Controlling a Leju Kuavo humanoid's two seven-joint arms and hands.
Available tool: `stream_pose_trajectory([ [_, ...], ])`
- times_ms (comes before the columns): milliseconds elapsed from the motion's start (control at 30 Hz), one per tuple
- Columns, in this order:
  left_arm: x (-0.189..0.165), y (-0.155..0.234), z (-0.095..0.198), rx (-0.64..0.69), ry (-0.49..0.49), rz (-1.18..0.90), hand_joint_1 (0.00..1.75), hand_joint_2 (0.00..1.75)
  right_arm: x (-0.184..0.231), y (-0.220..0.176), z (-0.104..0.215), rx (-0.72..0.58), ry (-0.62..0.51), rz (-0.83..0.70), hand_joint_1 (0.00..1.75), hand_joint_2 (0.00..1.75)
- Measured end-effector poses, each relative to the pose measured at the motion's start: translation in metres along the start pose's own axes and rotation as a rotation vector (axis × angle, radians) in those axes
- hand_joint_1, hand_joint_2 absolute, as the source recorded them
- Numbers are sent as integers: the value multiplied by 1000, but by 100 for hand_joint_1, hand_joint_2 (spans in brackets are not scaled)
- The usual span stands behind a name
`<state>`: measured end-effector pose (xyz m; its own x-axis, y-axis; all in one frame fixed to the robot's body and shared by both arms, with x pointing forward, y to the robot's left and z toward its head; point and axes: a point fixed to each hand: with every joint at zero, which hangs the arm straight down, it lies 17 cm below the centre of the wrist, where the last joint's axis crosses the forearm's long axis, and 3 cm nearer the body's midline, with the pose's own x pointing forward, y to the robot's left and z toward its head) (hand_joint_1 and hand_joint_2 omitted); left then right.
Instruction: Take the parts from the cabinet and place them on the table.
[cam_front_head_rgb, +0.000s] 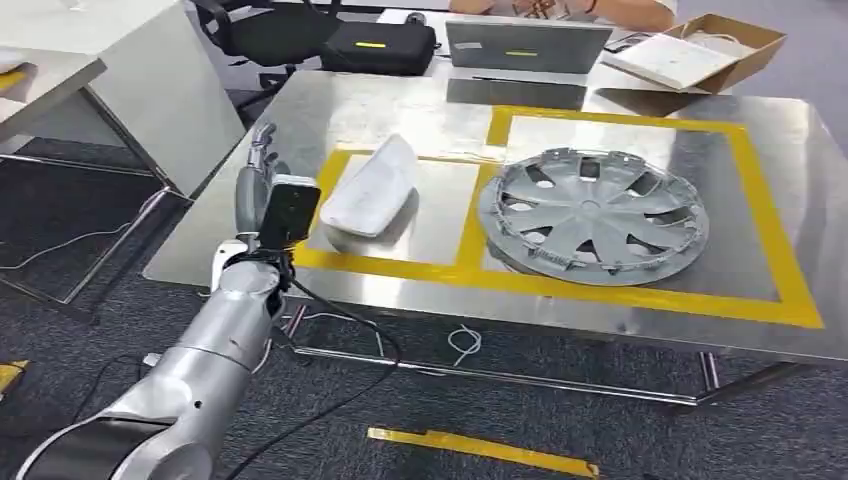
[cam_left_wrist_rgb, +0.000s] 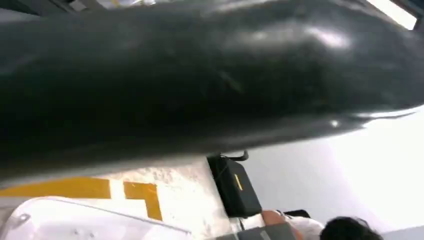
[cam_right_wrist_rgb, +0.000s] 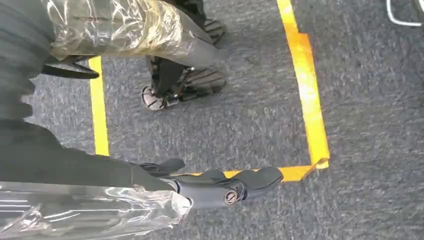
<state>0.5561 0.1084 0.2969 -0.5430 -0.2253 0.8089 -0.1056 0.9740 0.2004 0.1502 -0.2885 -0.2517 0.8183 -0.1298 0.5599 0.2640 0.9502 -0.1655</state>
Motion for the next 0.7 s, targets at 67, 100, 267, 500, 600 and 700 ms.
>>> stream_pose_trajectory([
  [67,-2,1,1,1,5,4,0,0,0,0,0,0,0,0,0,175],
  [100,-4,1,2,0,10,7,0,0,0,0,0,0,0,0,0,175],
  [267,-4,1,2,1,14,15,0,0,-1,0,0,0,2,0,0,175],
  [500,2,1,-3,5,1,18,0,0,-2,5,2,8,4,-3,0,175],
  [600,0,0,-2,4,5,16,0,0,-2,4,1,7,4,-3,0,175],
  [700,-3,0,-1,3,13,13,0,0,-2,4,1,7,5,-3,0,175],
])
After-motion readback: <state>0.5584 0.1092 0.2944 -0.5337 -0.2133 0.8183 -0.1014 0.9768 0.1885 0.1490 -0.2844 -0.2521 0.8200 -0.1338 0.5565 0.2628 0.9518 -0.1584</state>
